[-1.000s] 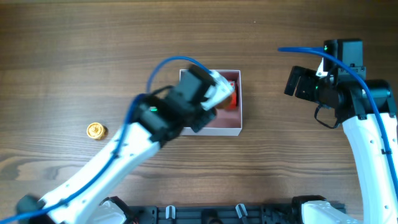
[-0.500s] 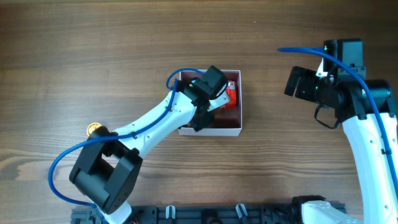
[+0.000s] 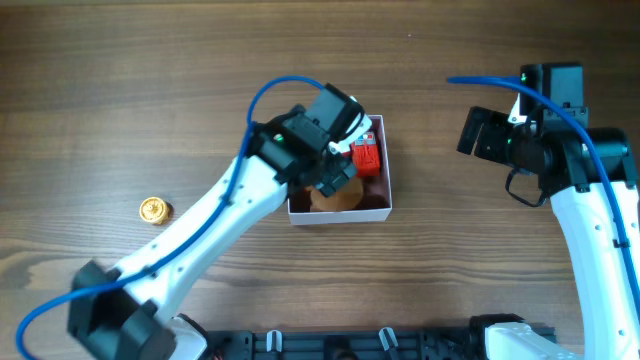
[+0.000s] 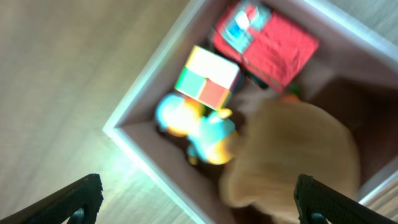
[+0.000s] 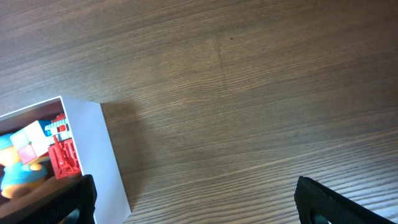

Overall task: Pack container
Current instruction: 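Lower the plush toy into the box with the left gripper and release, then grasp the gold disc with the left gripper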

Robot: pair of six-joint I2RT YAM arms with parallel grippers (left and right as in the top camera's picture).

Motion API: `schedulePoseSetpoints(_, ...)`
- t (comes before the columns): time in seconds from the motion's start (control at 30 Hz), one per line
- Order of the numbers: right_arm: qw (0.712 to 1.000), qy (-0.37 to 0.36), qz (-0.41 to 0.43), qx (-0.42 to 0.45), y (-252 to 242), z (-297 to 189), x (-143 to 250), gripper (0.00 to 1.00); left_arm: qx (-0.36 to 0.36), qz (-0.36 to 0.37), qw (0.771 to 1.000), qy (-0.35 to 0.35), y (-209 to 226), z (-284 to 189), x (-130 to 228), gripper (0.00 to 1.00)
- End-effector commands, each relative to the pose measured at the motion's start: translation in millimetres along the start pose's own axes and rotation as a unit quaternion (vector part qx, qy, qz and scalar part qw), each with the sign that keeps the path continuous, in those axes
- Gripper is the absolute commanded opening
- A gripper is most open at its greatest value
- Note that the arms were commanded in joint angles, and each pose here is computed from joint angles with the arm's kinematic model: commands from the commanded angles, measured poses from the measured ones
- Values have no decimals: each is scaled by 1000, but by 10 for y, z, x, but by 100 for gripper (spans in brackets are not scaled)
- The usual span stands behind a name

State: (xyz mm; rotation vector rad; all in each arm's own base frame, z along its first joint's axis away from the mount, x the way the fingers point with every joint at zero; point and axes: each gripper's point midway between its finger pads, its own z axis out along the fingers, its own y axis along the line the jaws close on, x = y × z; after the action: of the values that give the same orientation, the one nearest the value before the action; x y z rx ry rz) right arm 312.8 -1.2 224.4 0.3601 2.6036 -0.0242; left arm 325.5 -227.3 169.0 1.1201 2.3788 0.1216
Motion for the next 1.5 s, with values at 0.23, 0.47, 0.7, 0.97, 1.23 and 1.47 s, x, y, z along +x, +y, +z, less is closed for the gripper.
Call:
schedulePoseSetpoints(0.23,1000,2,-6,-3,10,9,-9,100,41,-59,997,-13,-127,-128,-44,100)
schedulePoseSetpoints(0.47,1000,2,-6,-3,10,9,-9,100,125,-72,989,9,-443,-72,14,98)
schedulePoseSetpoints(0.7,1000,2,-7,-3,10,9,-9,100,76,-111,983,122,-376,150,460,100)
schedulePoseSetpoints(0.97,1000,4,-11,-2,7,9,-1,100,-37,-386,921,32,697,-620,685,100)
schedulePoseSetpoints(1.23,1000,2,-18,-3,11,11,-13,100,-136,-707,690,74,1851,-1014,2472,100)
schedulePoseSetpoints(1.47,1000,11,-19,-1,12,65,0,100,-109,-742,645,148,1436,-106,3192,100)
